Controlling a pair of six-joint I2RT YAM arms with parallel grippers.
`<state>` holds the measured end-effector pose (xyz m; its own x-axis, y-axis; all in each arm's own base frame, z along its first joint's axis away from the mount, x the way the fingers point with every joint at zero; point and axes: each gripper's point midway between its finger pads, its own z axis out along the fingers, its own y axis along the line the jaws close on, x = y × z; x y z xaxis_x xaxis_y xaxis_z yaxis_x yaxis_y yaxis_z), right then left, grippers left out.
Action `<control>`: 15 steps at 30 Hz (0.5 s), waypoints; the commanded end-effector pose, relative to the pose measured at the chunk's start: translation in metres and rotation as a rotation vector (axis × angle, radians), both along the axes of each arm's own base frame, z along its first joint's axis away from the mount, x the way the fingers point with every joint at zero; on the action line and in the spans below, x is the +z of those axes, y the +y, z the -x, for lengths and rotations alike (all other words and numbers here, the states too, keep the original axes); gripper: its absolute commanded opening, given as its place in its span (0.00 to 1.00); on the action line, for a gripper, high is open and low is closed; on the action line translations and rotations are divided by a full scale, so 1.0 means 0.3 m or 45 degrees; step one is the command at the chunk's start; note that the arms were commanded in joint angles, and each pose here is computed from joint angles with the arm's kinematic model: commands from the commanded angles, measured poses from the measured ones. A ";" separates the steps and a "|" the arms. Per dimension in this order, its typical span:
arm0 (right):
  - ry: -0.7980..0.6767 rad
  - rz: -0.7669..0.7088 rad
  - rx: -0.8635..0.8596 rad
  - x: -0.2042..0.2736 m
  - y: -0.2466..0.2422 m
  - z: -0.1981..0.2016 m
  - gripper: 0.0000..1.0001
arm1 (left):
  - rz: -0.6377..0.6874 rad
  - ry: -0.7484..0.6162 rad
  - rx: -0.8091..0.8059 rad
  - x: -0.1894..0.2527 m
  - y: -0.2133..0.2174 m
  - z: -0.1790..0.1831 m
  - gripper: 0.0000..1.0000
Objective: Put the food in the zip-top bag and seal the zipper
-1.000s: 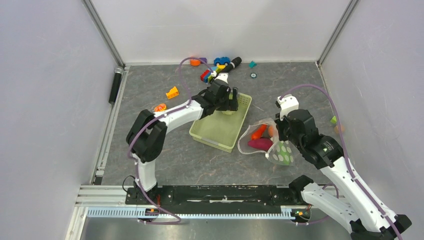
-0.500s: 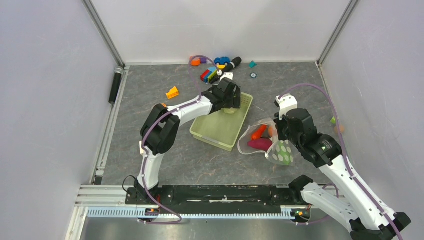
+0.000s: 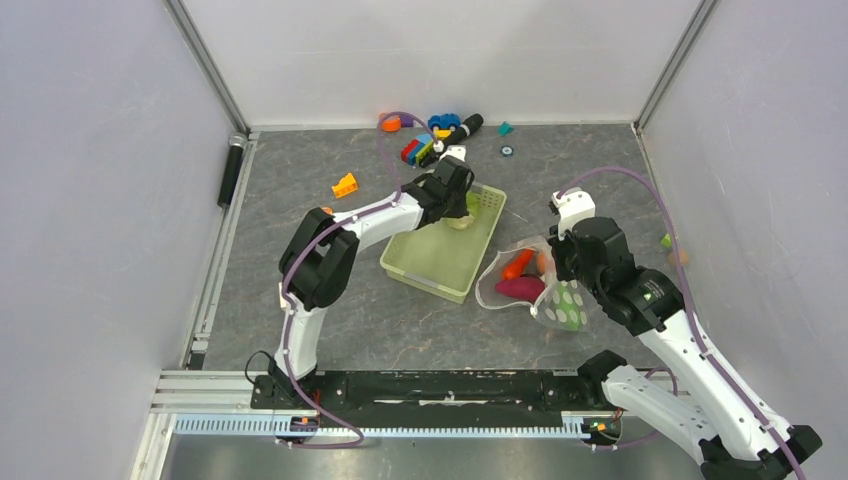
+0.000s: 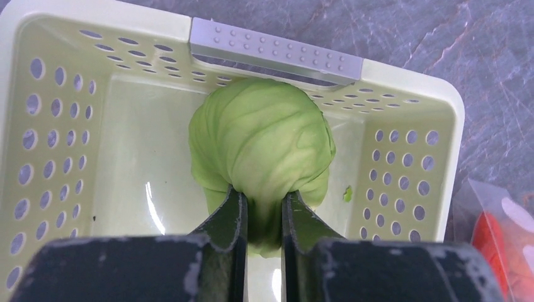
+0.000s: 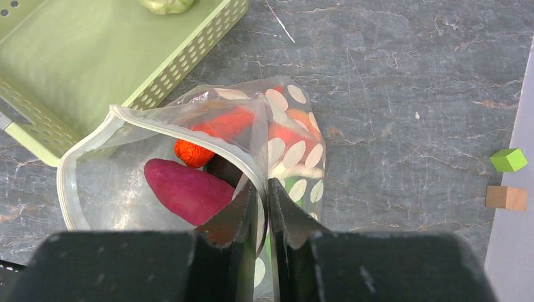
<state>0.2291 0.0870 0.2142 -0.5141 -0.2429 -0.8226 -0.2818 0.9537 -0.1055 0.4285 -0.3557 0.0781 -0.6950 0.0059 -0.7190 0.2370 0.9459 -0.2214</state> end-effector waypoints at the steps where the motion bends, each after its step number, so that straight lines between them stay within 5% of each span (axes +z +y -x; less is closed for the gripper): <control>1: -0.055 -0.025 0.011 0.043 0.009 -0.015 0.16 | 0.088 -0.046 -0.078 0.128 0.006 0.058 0.02; 15: 0.132 -0.465 0.466 0.180 0.277 0.134 0.16 | 0.336 -0.243 -0.209 0.417 0.083 0.245 0.02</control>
<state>0.2104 0.1341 0.2288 -0.5464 -0.2064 -0.8117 -0.4664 0.8800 0.0901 0.3611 -0.3231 0.1483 -0.6557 -0.0372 -0.7541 0.3385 0.8783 -0.3376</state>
